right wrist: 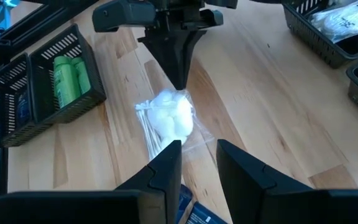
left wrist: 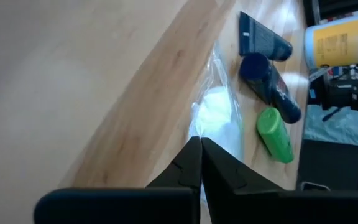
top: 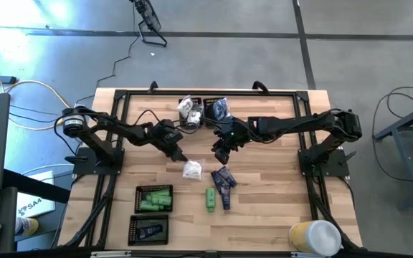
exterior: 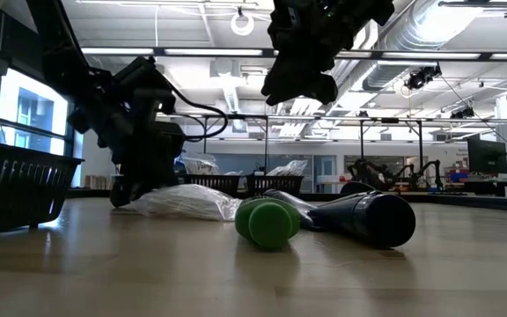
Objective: Pick & Place Travel size toiletries
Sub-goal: Put the white cotton pack into the top middle basket
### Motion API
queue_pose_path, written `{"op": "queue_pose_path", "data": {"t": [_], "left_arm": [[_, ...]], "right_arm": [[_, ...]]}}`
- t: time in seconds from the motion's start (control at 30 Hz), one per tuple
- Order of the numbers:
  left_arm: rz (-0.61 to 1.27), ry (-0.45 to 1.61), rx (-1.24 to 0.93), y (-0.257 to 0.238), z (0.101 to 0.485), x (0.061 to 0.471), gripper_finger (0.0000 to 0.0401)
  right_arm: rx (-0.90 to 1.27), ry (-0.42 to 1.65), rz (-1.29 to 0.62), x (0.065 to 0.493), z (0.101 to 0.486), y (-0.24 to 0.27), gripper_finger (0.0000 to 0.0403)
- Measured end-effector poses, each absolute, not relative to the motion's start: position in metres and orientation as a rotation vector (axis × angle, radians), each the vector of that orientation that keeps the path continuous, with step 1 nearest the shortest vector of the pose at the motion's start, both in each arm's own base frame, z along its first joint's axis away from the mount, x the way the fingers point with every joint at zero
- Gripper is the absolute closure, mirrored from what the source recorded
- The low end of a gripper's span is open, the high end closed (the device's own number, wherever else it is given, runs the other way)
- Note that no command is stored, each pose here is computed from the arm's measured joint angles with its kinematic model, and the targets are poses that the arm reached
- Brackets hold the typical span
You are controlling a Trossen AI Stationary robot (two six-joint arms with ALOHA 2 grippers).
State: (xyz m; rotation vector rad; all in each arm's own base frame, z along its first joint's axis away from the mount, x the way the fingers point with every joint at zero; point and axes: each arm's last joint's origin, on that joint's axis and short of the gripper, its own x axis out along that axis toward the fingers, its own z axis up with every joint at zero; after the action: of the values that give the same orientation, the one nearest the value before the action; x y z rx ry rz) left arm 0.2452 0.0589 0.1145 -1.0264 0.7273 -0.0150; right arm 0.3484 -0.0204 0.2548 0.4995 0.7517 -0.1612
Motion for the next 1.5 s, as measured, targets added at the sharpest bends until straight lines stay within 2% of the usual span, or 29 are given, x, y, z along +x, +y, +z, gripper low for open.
{"op": "queue_pose_path", "data": {"t": [0.2,0.47,0.63,0.97,1.27,1.5], "left_arm": [[-0.083,0.642,-1.030,0.060,0.126,0.251,0.0401],[-0.146,0.506,-0.948,0.065,0.166,0.266,0.0401],[-0.138,0.504,-0.877,0.067,0.190,0.272,0.0401],[0.011,0.576,-0.618,0.075,0.245,0.280,0.0401],[0.202,0.582,-0.406,0.088,0.296,0.284,0.0401],[0.363,0.588,-0.401,0.121,0.304,0.270,0.0401]], "right_arm": [[0.508,0.756,-0.142,0.348,0.255,-0.020,0.0309],[0.515,0.757,-0.139,0.348,0.255,-0.020,0.0309],[0.516,0.760,-0.134,0.346,0.257,-0.019,0.0309],[0.508,0.662,-0.110,0.328,0.289,-0.018,0.0309],[0.507,0.636,-0.105,0.325,0.296,-0.018,0.0309],[0.499,0.639,-0.097,0.325,0.296,-0.013,0.0309]]}}
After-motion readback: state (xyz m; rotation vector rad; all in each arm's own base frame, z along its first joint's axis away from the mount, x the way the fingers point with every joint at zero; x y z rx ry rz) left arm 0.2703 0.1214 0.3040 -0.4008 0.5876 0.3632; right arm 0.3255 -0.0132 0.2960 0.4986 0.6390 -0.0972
